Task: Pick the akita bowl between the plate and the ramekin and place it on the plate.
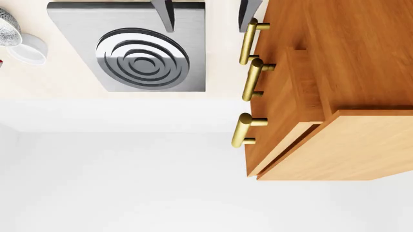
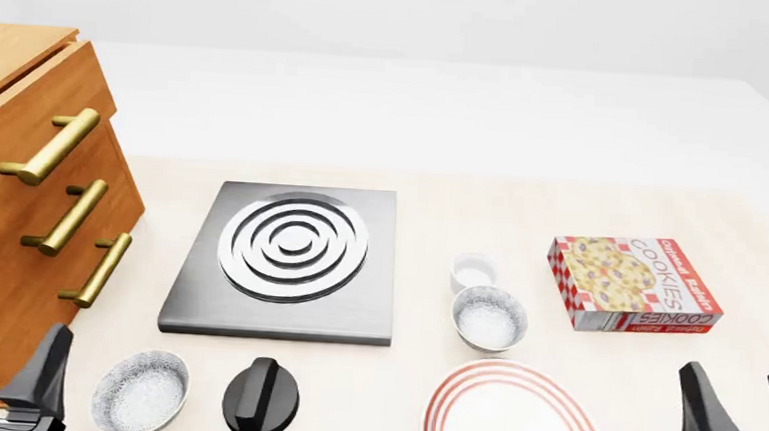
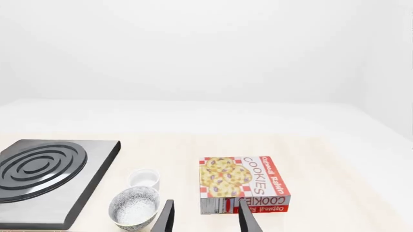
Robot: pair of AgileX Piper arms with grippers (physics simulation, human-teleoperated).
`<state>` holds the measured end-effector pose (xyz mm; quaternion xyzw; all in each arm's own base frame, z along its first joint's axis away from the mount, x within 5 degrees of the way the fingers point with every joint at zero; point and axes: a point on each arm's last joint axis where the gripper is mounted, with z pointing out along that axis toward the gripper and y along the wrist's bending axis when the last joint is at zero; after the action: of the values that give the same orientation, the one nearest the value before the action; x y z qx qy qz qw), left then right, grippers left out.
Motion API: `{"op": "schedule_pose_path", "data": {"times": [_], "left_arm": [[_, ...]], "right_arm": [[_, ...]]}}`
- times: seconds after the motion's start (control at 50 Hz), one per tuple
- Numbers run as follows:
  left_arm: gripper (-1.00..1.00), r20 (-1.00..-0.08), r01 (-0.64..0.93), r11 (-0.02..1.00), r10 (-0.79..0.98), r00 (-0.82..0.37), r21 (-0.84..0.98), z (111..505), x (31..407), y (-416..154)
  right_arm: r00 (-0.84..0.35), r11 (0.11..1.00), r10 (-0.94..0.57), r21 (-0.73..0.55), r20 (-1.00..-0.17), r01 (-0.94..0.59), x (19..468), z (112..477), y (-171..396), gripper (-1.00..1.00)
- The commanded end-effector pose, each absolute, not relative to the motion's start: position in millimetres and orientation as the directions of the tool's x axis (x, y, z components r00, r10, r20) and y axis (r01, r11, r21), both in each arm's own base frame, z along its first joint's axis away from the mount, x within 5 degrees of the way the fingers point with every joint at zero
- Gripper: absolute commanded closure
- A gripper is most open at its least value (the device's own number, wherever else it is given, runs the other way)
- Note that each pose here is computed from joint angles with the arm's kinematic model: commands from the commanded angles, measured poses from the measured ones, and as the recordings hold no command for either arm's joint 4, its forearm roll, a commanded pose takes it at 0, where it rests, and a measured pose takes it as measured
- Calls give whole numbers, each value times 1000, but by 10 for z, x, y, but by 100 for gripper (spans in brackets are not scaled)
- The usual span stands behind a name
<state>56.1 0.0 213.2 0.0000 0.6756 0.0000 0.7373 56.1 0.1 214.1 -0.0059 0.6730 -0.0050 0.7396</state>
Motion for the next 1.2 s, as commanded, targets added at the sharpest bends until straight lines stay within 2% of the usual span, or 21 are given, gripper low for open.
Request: {"op": "schedule_pose_path", "data": {"times": [0.02, 0.38, 0.4, 0.42, 0.44, 0.48, 0.56, 0.74, 0.82, 1.0, 1.12, 1.14, 1.2], "left_arm": [[-100, -996, 0, 1000, 0, 87, 0, 2132, 561, 0], [-100, -996, 0, 1000, 0, 87, 0, 2132, 561, 0], [-100, -996, 0, 1000, 0, 87, 0, 2132, 561, 0], [-100, -996, 0, 1000, 0, 87, 0, 2132, 561, 0], [-100, -996, 0, 1000, 0, 87, 0, 2132, 561, 0], [-100, -996, 0, 1000, 0, 87, 0, 2132, 561, 0], [-100, -996, 0, 1000, 0, 87, 0, 2132, 561, 0], [-100, -996, 0, 1000, 0, 87, 0, 2132, 561, 0], [-100, -996, 0, 1000, 0, 87, 0, 2132, 561, 0], [-100, -996, 0, 1000, 0, 87, 0, 2132, 561, 0], [-100, -996, 0, 1000, 0, 87, 0, 2132, 561, 0], [-100, -996, 0, 1000, 0, 87, 0, 2132, 561, 0], [-100, -996, 0, 1000, 0, 87, 0, 2132, 561, 0]], "right_arm": [[102, 999, -35, -36, -994, 1, 559, 2153, 1, -100], [124, 999, -53, -54, -991, -2, 546, 2228, 5, -100], [115, 999, -36, -37, -993, -11, 544, 2236, 8, -100], [91, 999, 33, 33, -995, -2, 541, 2255, -1, -100], [86, 999, 37, 36, -996, -10, 541, 2272, 4, -100], [119, 1000, -27, -28, -993, -1, 515, 2365, 2, -100], [127, 999, -44, -47, -991, -18, 488, 2478, 12, -100], [167, 997, -75, -76, -983, 0, 478, 2983, 6, -100], [149, 998, -67, -67, -986, 6, 567, 3162, 2, -100], [93, 994, -43, -52, -995, -91, 753, 3682, 73, -100], [102, 994, -39, -49, -994, -96, 768, 3991, 78, -100], [64, 994, -40, -47, -997, -97, 856, 4041, 86, -100], [56, 995, -35, -40, -998, -91, 896, 4196, 84, -100]]}}
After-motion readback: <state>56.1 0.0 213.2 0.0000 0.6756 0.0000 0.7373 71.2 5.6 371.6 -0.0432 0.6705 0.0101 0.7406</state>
